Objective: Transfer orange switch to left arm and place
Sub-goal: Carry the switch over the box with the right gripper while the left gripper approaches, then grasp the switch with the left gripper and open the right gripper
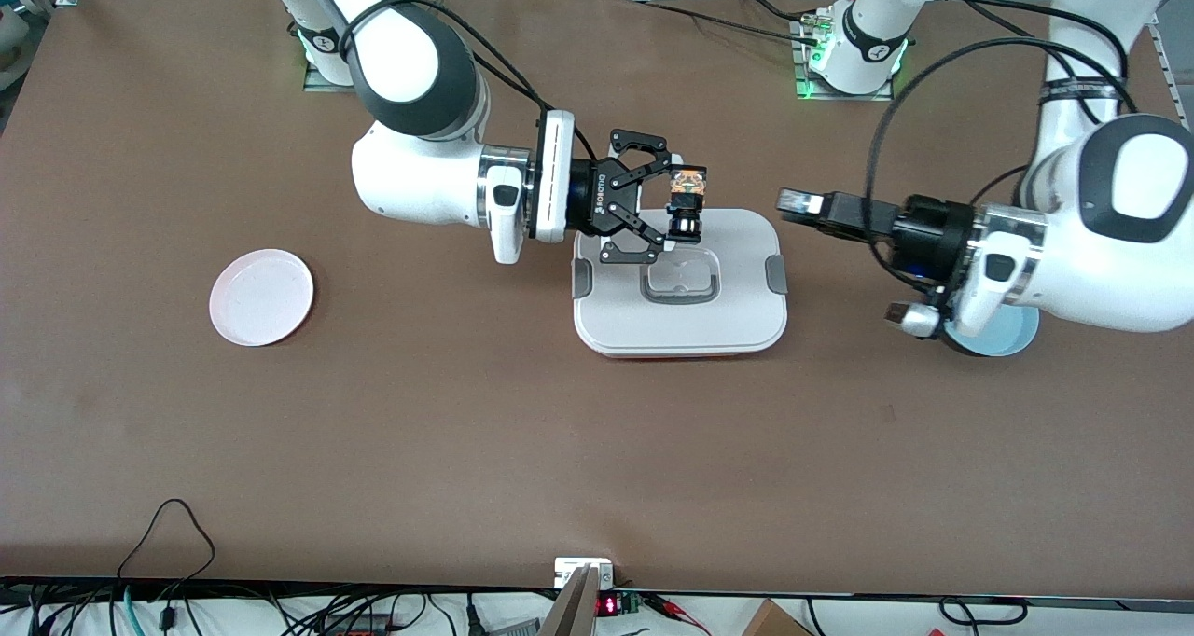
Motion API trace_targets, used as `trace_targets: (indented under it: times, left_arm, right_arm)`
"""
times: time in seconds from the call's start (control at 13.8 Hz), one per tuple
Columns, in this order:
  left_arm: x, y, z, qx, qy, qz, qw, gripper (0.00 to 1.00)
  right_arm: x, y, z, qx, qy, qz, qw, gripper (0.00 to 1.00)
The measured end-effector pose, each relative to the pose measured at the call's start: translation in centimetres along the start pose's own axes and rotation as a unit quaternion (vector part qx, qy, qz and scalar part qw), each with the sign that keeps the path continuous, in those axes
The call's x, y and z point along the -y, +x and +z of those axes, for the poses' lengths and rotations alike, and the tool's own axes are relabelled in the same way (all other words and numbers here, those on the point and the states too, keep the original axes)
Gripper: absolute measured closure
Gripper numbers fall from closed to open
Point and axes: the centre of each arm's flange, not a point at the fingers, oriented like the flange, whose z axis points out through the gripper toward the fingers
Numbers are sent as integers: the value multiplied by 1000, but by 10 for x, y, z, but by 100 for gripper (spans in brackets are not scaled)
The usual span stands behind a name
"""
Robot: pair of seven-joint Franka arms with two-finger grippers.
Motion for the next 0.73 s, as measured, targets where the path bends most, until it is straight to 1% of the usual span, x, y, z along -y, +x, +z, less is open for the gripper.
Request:
trace_targets:
  times: [0.15, 0.36, 0.73]
  left_arm:
    - [-8, 3, 20, -8, -2, -4, 1000, 0]
    - [-9, 7, 32, -20, -1, -7, 1000, 0]
    - [4, 15, 51, -8, 4, -37, 999, 0]
  right_arm:
    - [1, -2, 2, 1, 0, 1, 1000, 28]
    - [0, -2, 2, 2, -1, 0, 1000, 28]
    - [1, -3, 3, 3, -1, 1, 1000, 28]
